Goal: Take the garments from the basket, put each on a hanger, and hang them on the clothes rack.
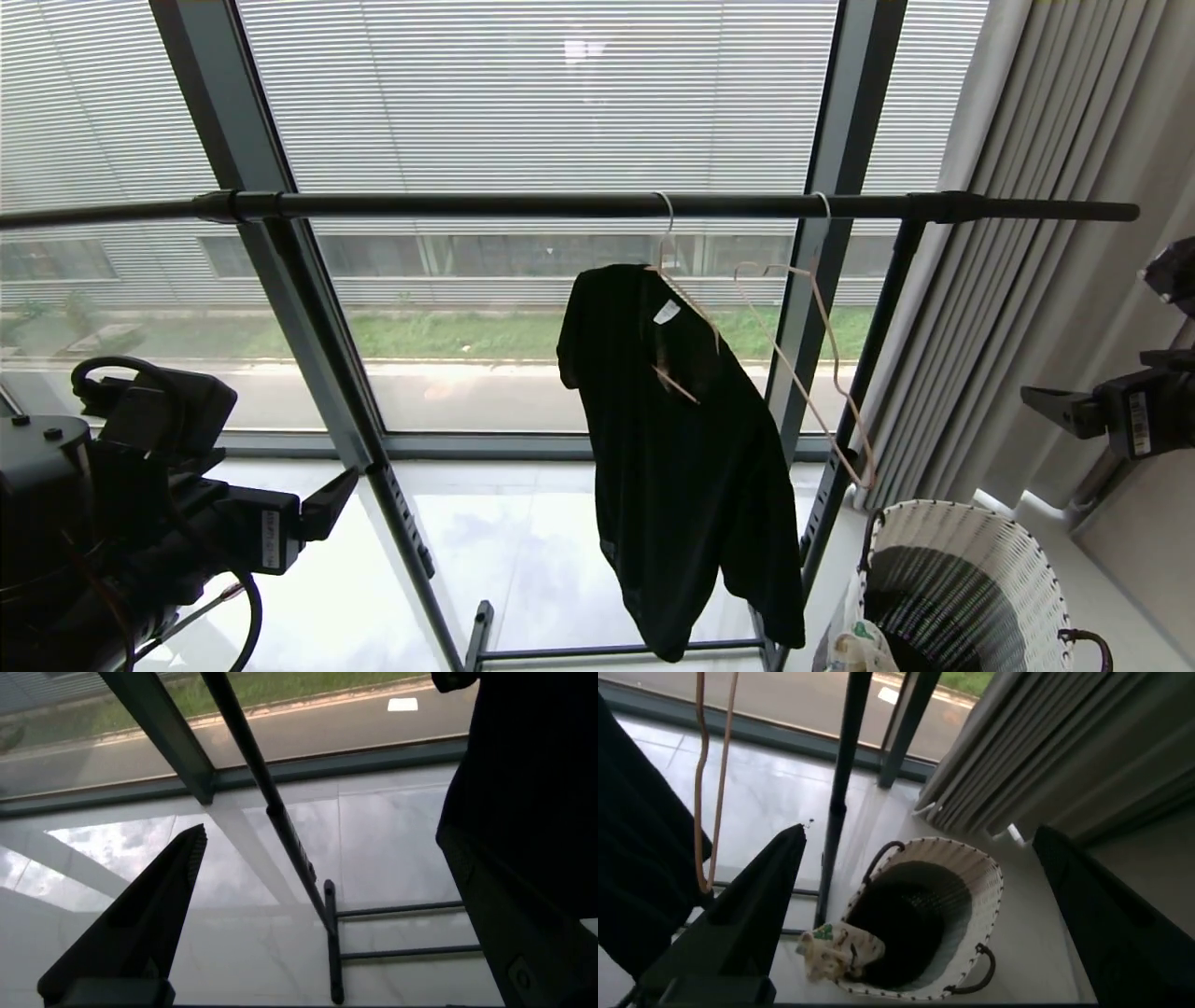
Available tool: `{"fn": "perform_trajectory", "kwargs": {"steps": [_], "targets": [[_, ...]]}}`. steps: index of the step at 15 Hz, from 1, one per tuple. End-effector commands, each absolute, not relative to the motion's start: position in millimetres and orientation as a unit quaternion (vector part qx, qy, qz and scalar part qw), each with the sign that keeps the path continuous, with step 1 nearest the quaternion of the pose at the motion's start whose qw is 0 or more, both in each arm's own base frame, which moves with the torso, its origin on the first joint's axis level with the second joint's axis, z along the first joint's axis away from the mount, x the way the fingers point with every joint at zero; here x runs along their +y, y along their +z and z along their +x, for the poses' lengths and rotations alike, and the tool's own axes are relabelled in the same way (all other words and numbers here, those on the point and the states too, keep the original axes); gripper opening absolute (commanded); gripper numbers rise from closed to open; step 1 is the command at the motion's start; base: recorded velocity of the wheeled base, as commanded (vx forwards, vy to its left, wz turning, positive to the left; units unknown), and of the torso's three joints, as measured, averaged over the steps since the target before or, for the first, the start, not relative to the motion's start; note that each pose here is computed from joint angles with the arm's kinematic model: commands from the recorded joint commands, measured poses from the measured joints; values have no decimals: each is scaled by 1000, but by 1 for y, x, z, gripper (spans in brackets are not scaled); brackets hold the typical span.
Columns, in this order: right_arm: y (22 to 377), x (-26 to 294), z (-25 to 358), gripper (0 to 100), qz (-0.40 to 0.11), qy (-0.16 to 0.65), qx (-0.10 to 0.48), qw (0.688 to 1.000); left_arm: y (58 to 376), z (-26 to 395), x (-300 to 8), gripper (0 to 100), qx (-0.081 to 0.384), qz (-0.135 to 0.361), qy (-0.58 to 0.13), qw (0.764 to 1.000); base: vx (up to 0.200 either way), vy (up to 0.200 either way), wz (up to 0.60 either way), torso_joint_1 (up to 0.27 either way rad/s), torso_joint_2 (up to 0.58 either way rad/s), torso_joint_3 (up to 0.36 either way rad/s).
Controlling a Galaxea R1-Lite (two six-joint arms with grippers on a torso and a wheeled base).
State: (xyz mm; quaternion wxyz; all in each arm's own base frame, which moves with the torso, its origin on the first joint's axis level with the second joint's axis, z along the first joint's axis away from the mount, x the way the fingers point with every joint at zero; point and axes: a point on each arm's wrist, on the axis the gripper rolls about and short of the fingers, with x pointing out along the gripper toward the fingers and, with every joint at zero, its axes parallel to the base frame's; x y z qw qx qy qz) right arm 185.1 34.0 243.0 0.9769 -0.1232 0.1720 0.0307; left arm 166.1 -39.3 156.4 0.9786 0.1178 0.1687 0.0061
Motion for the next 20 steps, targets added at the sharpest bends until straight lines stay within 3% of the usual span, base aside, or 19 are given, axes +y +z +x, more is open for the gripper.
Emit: {"fn": "perform_trajectory", "kwargs": {"steps": [1,4,11,18,20], "targets": [[238,26,183,100,-133,14,181,974,157,166,-38,100,169,117,9,979,-200,0,0,2,7,7],[237,20,183,100,-137,-2,181,974,157,166,-38,100,167,117,11,979,-200,0,0,1,2,4],[214,17,163,100,-147,-1,164,976,157,166,-38,100,166,114,13,979,0,0,0,0,0,0],[211,16,157,100,-153,1,164,975,158,166,-37,100,166,114,15,979,0,0,-600,-137,313,171],[210,16,157,100,-161,2,165,973,158,166,-37,100,165,114,15,980,0,0,0,-224,505,286]]}}
